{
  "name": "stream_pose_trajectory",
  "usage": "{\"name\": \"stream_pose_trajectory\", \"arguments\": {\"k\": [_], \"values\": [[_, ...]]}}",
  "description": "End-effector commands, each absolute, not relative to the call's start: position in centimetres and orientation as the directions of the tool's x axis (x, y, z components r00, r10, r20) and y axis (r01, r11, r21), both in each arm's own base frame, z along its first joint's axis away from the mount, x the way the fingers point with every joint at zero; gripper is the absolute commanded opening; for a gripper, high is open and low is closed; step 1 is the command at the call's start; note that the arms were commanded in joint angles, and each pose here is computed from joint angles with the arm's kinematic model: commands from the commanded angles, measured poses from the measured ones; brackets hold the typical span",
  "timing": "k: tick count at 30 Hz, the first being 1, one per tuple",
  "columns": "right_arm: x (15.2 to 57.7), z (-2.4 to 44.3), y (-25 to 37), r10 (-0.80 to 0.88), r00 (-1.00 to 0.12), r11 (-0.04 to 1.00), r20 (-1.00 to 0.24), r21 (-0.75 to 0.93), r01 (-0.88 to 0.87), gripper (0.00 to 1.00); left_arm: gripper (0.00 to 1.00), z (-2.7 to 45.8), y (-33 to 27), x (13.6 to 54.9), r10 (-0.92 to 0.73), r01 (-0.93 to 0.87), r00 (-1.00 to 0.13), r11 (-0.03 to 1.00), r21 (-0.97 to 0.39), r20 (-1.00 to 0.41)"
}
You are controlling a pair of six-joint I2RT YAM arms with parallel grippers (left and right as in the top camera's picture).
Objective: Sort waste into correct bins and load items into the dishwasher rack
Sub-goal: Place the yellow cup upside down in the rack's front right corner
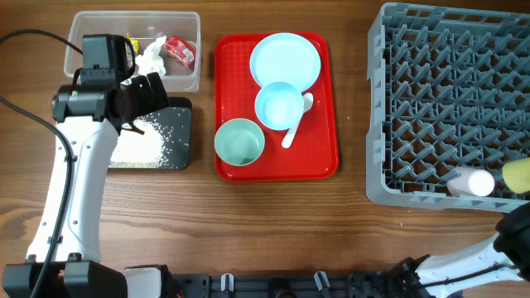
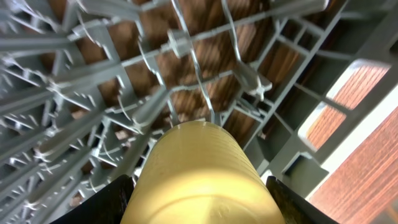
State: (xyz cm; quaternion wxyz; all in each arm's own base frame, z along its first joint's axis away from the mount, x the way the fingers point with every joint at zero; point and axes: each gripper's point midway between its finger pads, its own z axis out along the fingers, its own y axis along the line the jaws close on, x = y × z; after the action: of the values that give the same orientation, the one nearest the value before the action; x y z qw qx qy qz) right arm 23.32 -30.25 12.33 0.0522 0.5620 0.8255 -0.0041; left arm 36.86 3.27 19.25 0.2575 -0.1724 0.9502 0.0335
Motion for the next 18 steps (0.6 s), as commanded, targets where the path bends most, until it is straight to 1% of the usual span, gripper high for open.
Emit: {"name": "stream_pose_trajectory", "arguments": {"k": [1,5,7,9,11,12,13,14,16,18], "values": [[24.3,13.8,-31.5,0.922,-0.359,0.373,-0.145,0.081,0.924,0.31,1.00,19.8,3.7,36.9,-0.330,-0.369,-0.790,0.929,-0.029,-0.517],[23.6,14.2,-32.3,0.927,-0.333,0.343,-0.172,0.031,0.939,0.31,1.00,19.8,3.7,36.9,-0.330,-0.369,-0.790,0.929,-0.029,-0.517],[23.4,14.1,-32.3,0.927,-0.335,0.343,-0.167,0.021,0.939,0.31,1.00,19.8,3.7,36.9,-0.330,-0.369,-0.790,0.929,-0.029,-0.517],[22.2,13.9,-32.3,0.931,-0.332,0.329,-0.154,-0.046,0.943,0.31,1.00,19.8,3.7,36.9,-0.330,-0.369,-0.790,0.929,-0.028,-0.517],[21.8,13.7,-32.2,0.932,-0.331,0.325,-0.146,-0.066,0.943,0.31,1.00,19.8,3.7,36.9,-0.330,-0.369,-0.790,0.929,-0.029,-0.517],[21.8,13.7,-32.1,0.931,-0.336,0.329,-0.142,-0.066,0.942,0.39,1.00,19.8,3.7,36.9,-0.330,-0.369,-0.790,0.929,-0.028,-0.517],[21.8,13.7,-32.0,0.931,-0.338,0.332,-0.141,-0.067,0.941,0.56,1.00,19.8,3.7,36.9,-0.330,-0.369,-0.790,0.929,-0.029,-0.517],[21.9,13.7,-32.0,0.930,-0.341,0.334,-0.140,-0.067,0.940,0.69,1.00,19.8,3.7,36.9,-0.330,-0.369,-0.790,0.929,-0.028,-0.517],[22.3,13.7,-31.7,0.925,-0.354,0.349,-0.138,-0.059,0.935,0.75,1.00,19.8,3.7,36.9,-0.330,-0.369,-0.790,0.929,-0.029,-0.517],[23.0,13.7,-31.4,0.920,-0.366,0.364,-0.141,-0.042,0.931,0.77,1.00,19.8,3.7,36.9,-0.330,-0.369,-0.790,0.929,-0.028,-0.517]]}}
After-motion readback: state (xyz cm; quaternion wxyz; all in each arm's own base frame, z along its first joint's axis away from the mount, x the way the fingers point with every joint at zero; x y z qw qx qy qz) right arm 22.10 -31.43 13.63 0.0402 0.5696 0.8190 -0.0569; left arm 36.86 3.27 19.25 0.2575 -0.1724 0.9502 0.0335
